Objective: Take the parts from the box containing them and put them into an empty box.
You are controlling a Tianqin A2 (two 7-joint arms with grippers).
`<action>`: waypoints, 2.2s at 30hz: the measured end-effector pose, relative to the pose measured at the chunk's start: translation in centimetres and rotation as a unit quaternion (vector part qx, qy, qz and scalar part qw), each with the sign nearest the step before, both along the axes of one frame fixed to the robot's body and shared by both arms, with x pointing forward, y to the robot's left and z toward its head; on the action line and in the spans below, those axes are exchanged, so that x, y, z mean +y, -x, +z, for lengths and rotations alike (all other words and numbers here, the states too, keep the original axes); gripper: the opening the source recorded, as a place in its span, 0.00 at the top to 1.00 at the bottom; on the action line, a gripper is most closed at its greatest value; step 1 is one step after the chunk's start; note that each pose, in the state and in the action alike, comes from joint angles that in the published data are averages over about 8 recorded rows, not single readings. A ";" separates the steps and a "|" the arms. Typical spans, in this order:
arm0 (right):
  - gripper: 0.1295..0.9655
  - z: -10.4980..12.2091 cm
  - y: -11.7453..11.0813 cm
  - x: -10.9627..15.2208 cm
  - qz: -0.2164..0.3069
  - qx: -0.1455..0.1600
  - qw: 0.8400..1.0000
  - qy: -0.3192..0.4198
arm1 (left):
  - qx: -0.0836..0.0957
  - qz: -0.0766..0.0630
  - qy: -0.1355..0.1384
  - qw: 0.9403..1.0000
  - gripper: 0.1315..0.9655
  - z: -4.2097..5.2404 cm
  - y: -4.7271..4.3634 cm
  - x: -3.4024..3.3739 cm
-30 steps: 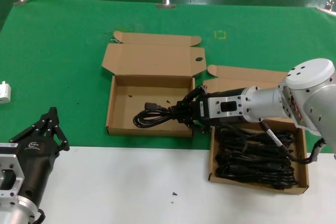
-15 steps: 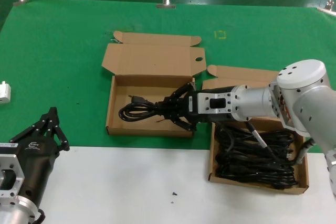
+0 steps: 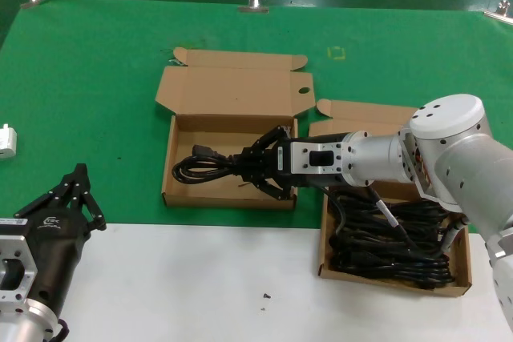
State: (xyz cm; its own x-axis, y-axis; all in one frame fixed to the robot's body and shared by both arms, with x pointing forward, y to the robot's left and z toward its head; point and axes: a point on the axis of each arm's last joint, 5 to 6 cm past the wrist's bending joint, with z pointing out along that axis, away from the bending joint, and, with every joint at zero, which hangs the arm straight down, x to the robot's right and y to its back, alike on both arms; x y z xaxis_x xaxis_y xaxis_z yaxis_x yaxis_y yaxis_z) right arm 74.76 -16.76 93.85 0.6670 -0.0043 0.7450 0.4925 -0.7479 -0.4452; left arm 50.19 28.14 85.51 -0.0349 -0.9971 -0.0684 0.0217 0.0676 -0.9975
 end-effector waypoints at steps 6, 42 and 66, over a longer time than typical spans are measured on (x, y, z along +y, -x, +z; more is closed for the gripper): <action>0.89 -0.1 -0.1 -0.1 -0.008 -0.003 1.000 0.004 | 0.000 0.000 0.000 1.000 0.99 0.00 0.00 0.00; 0.67 -0.4 -0.1 -0.2 -0.014 -0.013 1.000 0.003 | 0.000 0.000 0.000 1.000 0.99 0.00 0.00 0.00; 0.13 -0.4 0.0 -0.4 -0.009 -0.012 1.000 -0.009 | 0.000 0.000 0.000 1.000 0.98 0.00 0.00 0.00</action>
